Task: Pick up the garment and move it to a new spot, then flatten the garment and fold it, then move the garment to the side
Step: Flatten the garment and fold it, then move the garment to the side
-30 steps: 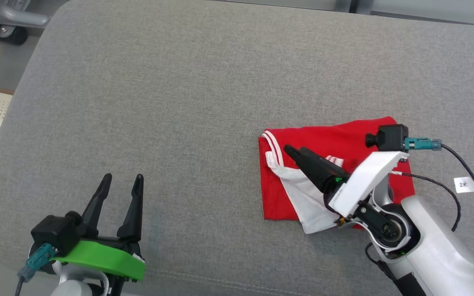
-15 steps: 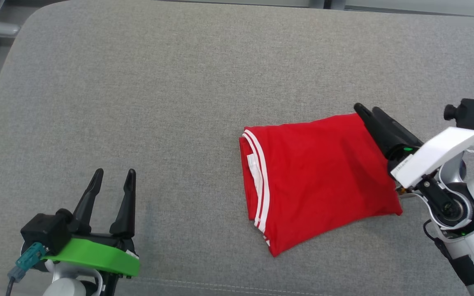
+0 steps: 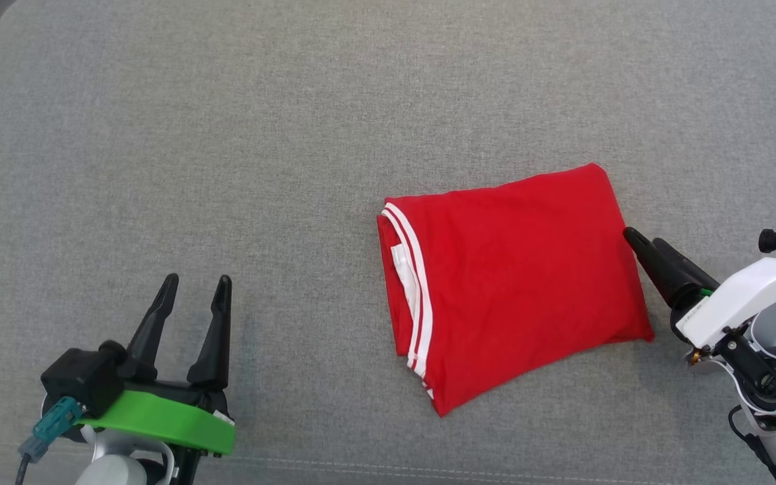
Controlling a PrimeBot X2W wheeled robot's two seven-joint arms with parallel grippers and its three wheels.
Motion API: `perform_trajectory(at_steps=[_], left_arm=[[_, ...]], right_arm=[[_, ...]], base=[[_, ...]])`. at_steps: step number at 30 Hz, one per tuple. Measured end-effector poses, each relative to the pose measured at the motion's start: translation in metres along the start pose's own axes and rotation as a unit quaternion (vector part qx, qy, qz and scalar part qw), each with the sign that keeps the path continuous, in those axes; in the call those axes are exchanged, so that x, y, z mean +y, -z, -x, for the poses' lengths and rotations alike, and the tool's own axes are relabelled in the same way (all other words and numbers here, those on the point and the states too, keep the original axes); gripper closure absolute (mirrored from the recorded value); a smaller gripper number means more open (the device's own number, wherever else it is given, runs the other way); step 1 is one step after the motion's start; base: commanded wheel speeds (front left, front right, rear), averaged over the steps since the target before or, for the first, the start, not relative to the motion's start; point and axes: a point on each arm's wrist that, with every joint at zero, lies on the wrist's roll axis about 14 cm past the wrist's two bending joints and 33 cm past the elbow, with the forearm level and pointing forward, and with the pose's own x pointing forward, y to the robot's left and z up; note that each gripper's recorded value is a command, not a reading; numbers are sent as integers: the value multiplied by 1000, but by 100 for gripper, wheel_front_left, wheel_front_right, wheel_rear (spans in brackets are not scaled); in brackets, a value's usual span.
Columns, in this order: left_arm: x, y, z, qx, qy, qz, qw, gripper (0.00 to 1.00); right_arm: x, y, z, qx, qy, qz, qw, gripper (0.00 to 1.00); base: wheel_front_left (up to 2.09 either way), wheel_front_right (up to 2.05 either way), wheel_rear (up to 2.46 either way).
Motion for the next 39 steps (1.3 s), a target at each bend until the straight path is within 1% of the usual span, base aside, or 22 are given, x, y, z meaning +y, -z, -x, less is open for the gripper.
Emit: perform_trajectory(at_steps=[6, 13, 14, 15, 16, 17, 21, 27, 29, 31, 37, 39], left_arm=[[0, 1, -6, 1, 2, 1, 1000, 0], [4, -1, -4, -3, -7, -2, 1000, 0], [5, -2, -4, -4, -9, -2, 1000, 0], [6, -2, -3, -5, -11, -2, 1000, 0], [7, -2, -2, -5, -13, -2, 1000, 0], [8, -3, -1, -6, -15, -1, 1000, 0], [12, -6, 2, -10, -23, -3, 1000, 0], [18, -10, 3, -17, -32, -6, 999, 0], [19, -11, 2, -18, -33, -7, 999, 0], [17, -11, -1, -18, -29, -7, 999, 0], [9, -9, -9, -15, -11, -9, 1000, 0], [6, -7, -12, -12, -4, -8, 1000, 0]], right_arm=[[-11, 18, -7, 41, 9, -1, 999, 0], [4, 39, -19, 94, -23, 5, 995, 0], [7, 41, -21, 100, -28, 8, 995, 47], [10, 42, -23, 105, -33, 10, 994, 61], [12, 43, -24, 109, -36, 12, 993, 88], [14, 44, -26, 112, -40, 15, 993, 100], [24, 49, -27, 130, -56, 24, 990, 100], [29, 33, -30, 125, -64, 45, 989, 100], [27, 19, -29, 116, -63, 58, 990, 100], [19, 0, -28, 102, -51, 74, 991, 100], [-19, -63, -17, 63, 23, 141, 988, 100], [-29, -87, -12, 41, 46, 153, 986, 100]], base=[[0, 0, 0], [0, 0, 0], [0, 0, 0], [0, 0, 0], [0, 0, 0], [0, 0, 0], [0, 0, 0], [0, 0, 0], [0, 0, 0], [0, 0, 0], [0, 0, 0], [0, 0, 0]])
